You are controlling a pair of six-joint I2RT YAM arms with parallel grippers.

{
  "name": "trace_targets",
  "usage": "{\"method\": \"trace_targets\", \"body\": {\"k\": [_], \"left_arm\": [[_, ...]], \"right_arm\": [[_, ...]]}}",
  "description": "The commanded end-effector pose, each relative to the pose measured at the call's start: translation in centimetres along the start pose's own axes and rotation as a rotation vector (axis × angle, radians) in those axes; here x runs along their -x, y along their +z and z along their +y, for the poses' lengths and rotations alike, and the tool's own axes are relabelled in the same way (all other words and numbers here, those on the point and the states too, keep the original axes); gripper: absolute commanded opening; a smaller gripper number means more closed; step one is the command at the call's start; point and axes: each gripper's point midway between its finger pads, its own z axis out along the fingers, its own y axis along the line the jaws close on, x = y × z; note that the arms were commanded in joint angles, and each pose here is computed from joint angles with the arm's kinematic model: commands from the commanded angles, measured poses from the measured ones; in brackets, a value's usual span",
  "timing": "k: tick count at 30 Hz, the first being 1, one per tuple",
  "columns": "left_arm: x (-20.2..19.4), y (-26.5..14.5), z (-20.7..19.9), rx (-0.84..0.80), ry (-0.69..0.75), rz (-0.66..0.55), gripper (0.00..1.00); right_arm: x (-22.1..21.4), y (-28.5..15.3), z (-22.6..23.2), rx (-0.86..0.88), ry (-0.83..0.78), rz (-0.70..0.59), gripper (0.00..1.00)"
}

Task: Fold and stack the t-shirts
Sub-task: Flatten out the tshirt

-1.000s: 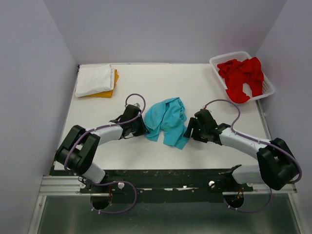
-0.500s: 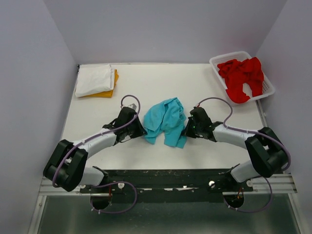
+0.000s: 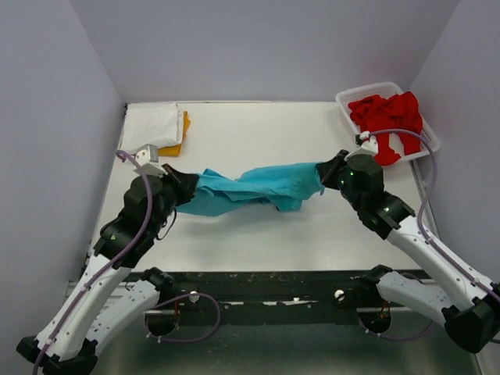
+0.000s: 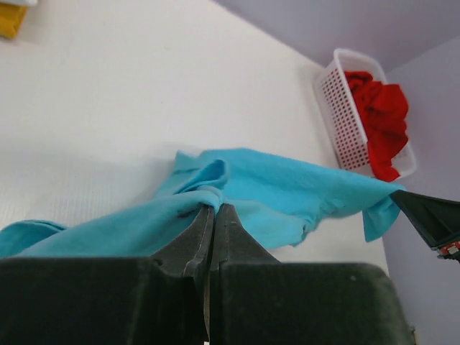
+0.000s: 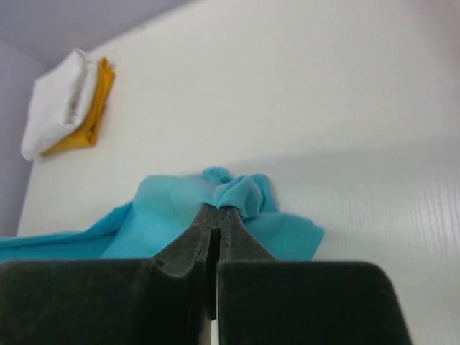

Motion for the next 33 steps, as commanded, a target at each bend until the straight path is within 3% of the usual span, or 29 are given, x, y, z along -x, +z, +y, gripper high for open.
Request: {"method": "trace_targets", "body": {"k": [1, 5, 10, 16, 20, 22, 24, 28, 33], "left_arm": [[4.8, -3.3, -0.3, 0.018, 0.045, -0.15, 0.0], [9.2, -6.4, -2.3, -0.025, 0.063, -0.259, 0.0], [13.5, -8.2, -3.8, -0.038, 0.083, -0.397, 0.0], [15.0, -3.1, -4.4, 0.064, 0.161, -0.385, 0.0], [16.7, 2.3, -5.7, 0.024, 0.207, -0.295, 0.0], [19.1, 4.0, -6.8, 0.003, 0.239, -0.308, 0.0], [22.2, 4.5, -8.6, -0.026, 0.279, -0.334, 0.0], [27.4, 4.0, -11.9, -0.067, 0.402, -0.386, 0.0], [31.3, 1.4, -14.2, -0.085, 0.485, -0.461, 0.0]], "right_arm": [[7.1, -3.7, 1.9, 0.05, -0.01, -0.193, 0.01], [13.1, -7.3, 2.9, 0.06, 0.018, -0.351, 0.01], [18.2, -9.6, 4.7, 0.077, 0.002, -0.454, 0.01], [20.0, -5.1, 5.9, -0.019, -0.075, -0.48, 0.01], [21.7, 0.2, 6.8, -0.037, -0.106, -0.474, 0.01], [23.6, 3.1, 7.1, -0.017, -0.107, -0.467, 0.01], [26.5, 4.9, 7.5, -0.009, -0.109, -0.498, 0.01], [33.5, 4.1, 9.3, 0.033, -0.096, -0.638, 0.01], [36.9, 1.8, 10.9, 0.069, -0.126, -0.695, 0.01]]}}
